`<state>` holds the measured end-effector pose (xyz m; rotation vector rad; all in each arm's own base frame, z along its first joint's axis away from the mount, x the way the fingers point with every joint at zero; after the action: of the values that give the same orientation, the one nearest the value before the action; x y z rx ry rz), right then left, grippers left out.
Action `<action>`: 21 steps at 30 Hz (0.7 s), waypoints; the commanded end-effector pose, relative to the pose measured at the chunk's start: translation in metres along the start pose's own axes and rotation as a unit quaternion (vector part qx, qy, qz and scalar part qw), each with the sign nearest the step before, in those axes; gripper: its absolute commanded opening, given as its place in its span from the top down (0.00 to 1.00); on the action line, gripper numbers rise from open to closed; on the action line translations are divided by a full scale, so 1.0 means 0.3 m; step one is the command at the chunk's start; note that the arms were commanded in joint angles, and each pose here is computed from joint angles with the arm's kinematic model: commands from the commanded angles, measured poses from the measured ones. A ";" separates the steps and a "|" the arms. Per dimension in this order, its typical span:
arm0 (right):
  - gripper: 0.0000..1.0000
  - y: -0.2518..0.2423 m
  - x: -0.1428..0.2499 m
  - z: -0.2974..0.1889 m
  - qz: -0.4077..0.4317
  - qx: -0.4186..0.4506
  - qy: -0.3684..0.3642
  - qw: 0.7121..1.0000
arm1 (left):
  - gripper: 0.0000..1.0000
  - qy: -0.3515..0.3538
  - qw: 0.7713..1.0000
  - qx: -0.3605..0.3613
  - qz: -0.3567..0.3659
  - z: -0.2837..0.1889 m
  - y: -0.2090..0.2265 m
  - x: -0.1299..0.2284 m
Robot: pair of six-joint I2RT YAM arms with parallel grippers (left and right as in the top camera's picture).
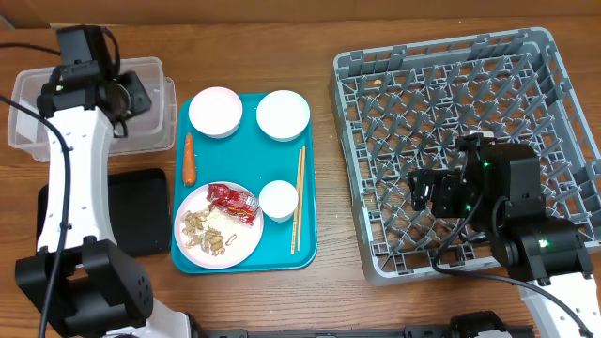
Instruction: Sort waste into correct bins and load items into the dishwasher
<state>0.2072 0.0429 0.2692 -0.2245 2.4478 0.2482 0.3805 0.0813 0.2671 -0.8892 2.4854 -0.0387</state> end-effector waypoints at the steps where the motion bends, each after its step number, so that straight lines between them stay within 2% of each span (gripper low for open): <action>1: 0.00 -0.002 -0.024 -0.024 0.001 0.006 -0.016 1.000 | 0.66 0.179 0.980 0.086 0.012 -0.033 -0.074 0.185; 4: 0.00 -0.002 -0.022 -0.024 0.002 0.006 -0.013 1.000 | 0.70 0.284 0.959 0.009 0.020 -0.020 -0.053 0.351; 8: 0.00 -0.002 -0.011 -0.024 0.003 0.006 -0.003 1.000 | 0.69 0.350 0.936 -0.043 0.015 0.076 -0.025 0.537; 10: 0.00 -0.002 -0.008 -0.024 0.004 0.006 0.000 1.000 | 0.68 0.347 0.936 -0.046 0.017 0.113 -0.013 0.567; 12: 0.00 -0.002 -0.005 -0.024 0.004 0.006 0.003 1.000 | 0.63 0.338 0.939 -0.060 0.023 0.145 0.009 0.586; 15: 0.00 -0.002 -0.005 -0.024 0.004 0.006 0.003 1.000 | 0.62 0.304 0.949 -0.077 0.034 0.176 0.021 0.577; 16: 0.00 -0.002 -0.005 -0.024 0.004 0.006 0.003 1.000 | 0.59 0.290 0.954 -0.067 0.034 0.188 0.011 0.567; 21: 0.00 -0.002 -0.004 -0.024 0.004 0.006 0.004 1.000 | 0.59 0.260 0.964 -0.048 0.026 0.209 -0.011 0.542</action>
<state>0.2024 0.0422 0.2651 -0.2240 2.4915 0.2471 0.3028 -0.0116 0.1414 -0.9027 3.0438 -0.1851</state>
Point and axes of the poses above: each gripper's point midway between its finger pads, its own z axis out along the fingers, its own y axis along the line the jaws close on, x = y × z, the point moved 9 cm from there along -z, back along the fingers, and after that the axes turned 12 degrees about -z, right-handed, at the moved point
